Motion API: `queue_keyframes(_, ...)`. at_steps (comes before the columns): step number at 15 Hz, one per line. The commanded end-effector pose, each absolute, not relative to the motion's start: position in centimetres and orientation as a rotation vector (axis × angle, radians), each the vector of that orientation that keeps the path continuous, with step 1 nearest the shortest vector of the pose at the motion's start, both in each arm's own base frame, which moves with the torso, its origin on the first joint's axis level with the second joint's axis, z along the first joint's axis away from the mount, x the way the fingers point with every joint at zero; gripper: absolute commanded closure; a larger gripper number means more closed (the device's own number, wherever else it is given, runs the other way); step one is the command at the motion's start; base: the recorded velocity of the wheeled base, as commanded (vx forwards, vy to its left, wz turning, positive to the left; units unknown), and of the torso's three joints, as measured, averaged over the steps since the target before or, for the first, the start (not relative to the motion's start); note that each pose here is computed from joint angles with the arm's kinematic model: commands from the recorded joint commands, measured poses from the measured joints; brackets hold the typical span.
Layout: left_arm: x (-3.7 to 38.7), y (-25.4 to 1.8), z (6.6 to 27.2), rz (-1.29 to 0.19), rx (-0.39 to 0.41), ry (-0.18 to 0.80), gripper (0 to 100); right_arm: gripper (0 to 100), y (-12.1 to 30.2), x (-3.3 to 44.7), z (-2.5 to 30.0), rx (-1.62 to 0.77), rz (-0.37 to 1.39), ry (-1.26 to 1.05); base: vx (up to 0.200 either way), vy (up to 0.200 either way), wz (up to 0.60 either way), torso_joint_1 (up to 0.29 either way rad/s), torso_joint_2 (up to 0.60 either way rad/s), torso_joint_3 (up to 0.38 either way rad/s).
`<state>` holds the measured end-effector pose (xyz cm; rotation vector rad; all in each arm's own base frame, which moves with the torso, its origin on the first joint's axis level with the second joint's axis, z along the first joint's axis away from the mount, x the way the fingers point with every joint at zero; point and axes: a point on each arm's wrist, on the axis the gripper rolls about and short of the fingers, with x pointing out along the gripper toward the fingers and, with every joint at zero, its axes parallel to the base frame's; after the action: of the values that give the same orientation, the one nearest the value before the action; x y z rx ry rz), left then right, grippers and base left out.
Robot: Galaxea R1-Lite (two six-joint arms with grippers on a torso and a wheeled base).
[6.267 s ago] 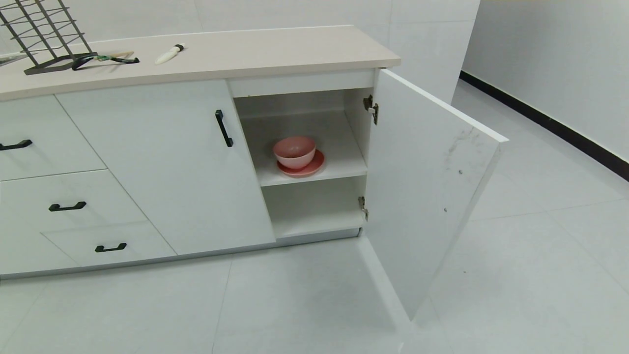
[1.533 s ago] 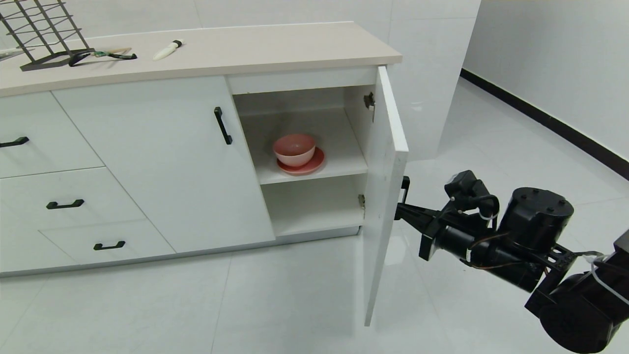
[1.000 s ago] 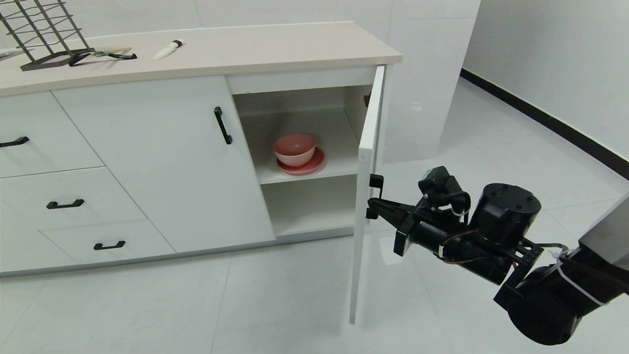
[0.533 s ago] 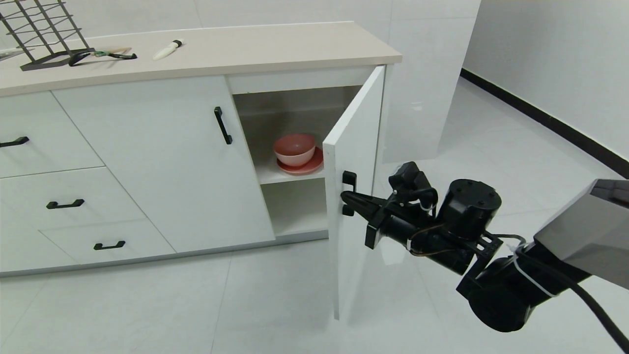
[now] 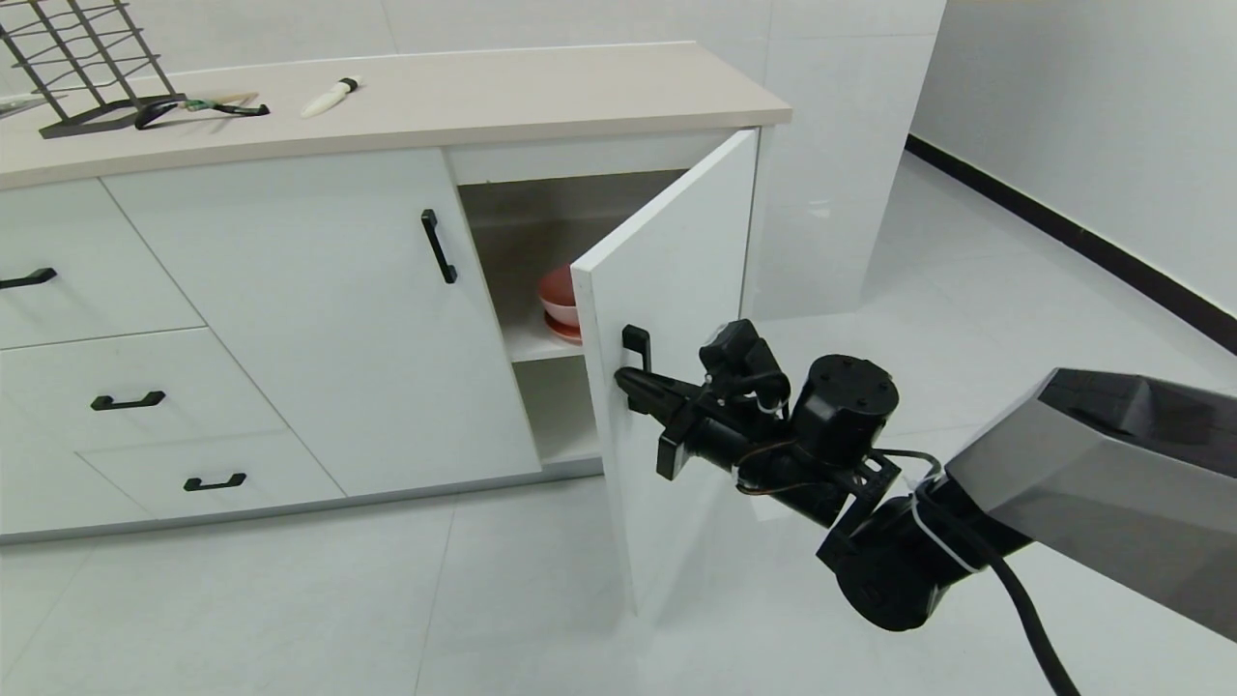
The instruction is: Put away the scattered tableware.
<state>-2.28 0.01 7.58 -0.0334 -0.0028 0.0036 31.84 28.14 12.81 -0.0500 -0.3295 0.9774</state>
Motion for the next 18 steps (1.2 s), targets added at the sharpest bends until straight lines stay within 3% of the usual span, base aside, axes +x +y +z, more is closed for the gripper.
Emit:
queue_keyframes(1,-2.3,0.0,7.6,0.003,-0.034,-0.002,0,100,29.0,32.2,12.4,-0.047,0.988,-0.338,0.0,0.0,0.0,0.0,0.0,0.0)
queue_keyframes(10,-2.3,0.0,7.6,0.005,-0.034,-0.003,0,100,31.6,34.1,12.3,-0.018,0.991,-0.441,0.0,0.0,0.0,0.0,0.0,0.0)
queue_keyframes(18,-2.3,0.0,7.6,0.005,-0.034,-0.003,0,100,32.4,29.5,15.2,0.009,1.072,-0.463,0.0,0.0,0.0,0.0,0.0,0.0)
